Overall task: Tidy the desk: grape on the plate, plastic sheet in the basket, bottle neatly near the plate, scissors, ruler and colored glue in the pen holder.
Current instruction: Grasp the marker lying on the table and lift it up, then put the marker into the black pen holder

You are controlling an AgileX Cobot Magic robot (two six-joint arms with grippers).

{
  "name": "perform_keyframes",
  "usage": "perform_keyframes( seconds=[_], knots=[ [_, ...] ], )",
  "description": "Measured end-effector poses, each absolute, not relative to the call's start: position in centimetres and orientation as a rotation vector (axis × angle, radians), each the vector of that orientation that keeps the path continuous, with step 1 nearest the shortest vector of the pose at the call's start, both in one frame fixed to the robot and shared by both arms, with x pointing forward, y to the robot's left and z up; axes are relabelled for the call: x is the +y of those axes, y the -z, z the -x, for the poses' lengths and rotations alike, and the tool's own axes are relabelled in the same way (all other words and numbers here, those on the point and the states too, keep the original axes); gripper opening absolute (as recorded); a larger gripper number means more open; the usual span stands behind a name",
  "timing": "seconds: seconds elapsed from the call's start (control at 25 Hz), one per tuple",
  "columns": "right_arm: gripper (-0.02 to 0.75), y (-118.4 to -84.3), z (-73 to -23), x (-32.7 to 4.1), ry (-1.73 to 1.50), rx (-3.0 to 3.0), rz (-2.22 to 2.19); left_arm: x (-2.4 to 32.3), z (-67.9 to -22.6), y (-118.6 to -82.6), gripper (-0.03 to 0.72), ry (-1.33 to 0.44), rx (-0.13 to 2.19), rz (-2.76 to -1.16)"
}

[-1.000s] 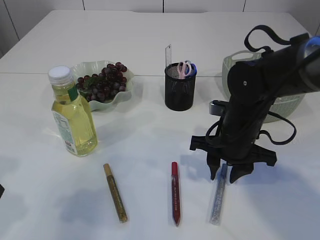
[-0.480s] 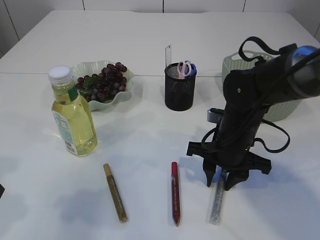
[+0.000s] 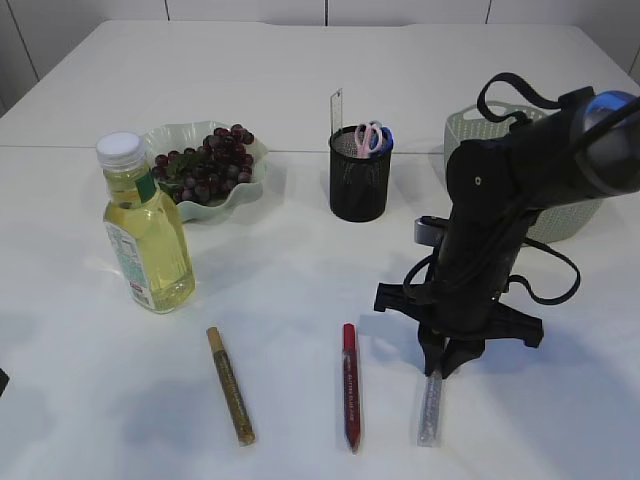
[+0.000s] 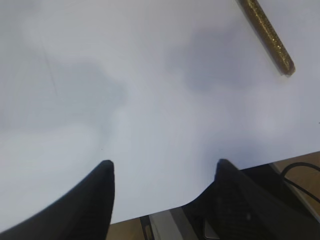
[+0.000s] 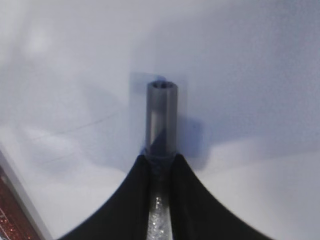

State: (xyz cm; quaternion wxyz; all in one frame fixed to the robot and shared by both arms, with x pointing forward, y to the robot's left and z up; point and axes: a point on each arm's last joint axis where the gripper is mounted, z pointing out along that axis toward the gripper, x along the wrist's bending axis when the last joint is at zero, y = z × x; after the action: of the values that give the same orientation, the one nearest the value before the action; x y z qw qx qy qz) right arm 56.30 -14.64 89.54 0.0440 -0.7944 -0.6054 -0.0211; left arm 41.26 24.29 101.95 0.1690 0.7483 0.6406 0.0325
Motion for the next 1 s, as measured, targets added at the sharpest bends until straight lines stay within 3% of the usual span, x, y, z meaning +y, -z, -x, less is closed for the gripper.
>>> perform_keyframes(
  seconds=[0.4,1.0],
  knots=[
    [0.090,-91.2,-58.2,-15.5,0.223,-1.849,2.334,24.2,-41.2,-102.0,0.447,-0.073,1.825,-2.112],
    [0.090,-105.6,-67.4,-17.6,1.443,-1.964,1.688,24.2,-40.9,-101.9,0.435,-0.028,1.843,-2.133]
  ],
)
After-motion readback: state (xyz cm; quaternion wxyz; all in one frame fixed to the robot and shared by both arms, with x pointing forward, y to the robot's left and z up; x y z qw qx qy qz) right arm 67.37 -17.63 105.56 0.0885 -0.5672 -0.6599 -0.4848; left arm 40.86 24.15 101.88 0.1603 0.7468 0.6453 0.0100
